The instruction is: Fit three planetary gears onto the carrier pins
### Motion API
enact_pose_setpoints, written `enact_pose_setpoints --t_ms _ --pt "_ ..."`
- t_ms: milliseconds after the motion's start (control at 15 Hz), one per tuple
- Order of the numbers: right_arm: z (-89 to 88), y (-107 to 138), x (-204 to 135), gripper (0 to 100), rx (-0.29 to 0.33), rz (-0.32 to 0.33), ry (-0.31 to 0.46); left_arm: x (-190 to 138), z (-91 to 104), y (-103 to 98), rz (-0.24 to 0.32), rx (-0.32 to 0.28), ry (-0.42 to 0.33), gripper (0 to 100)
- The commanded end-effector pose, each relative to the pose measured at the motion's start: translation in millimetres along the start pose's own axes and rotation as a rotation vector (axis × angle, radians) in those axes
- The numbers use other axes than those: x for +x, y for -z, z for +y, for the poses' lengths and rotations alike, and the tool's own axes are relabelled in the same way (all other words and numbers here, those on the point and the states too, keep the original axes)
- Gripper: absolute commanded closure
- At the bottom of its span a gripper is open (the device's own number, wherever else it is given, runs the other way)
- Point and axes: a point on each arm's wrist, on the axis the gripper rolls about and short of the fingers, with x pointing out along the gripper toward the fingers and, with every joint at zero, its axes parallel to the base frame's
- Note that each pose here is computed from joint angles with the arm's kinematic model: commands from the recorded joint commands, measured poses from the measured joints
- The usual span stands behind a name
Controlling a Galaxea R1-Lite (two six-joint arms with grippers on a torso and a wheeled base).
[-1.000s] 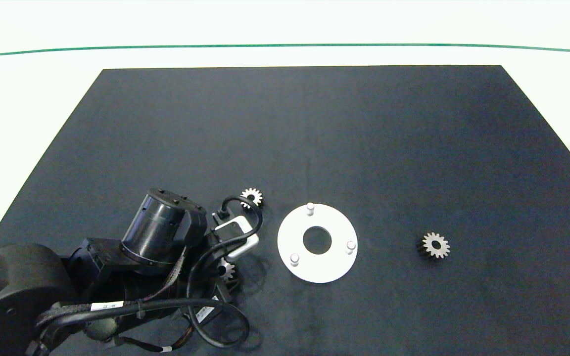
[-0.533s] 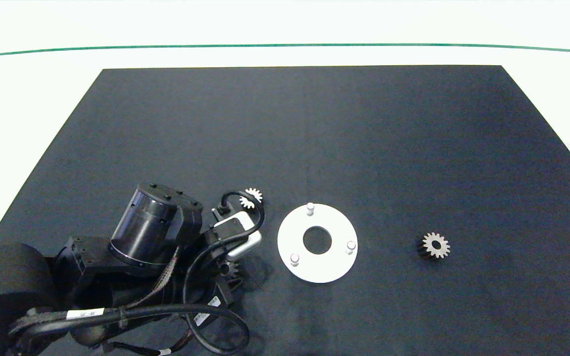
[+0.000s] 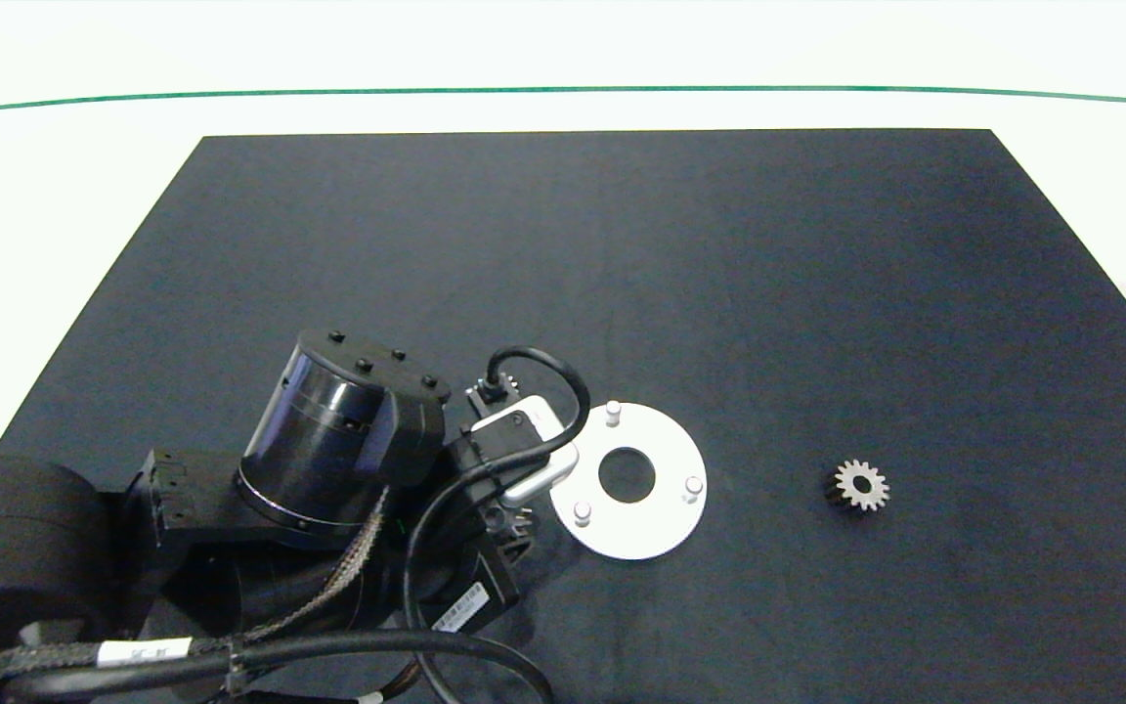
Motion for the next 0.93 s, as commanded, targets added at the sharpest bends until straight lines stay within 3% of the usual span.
enact_pose_setpoints --t_ms 67,333,933 --pt "0.0 -0.3 0.7 0 -0.003 0.005 0.000 11.6 -7.1 -22.4 -0.037 0.020 0.014 87" --pt "-0.4 -1.6 0.2 0 -0.003 0.003 0.005 22.1 -17.7 -37.4 -0.024 0.049 0.027 87" --pt "-1.0 -4.9 1.7 0 -0.003 0.005 0.002 38.5 -25.1 -42.0 -0.007 0.053 0.042 87"
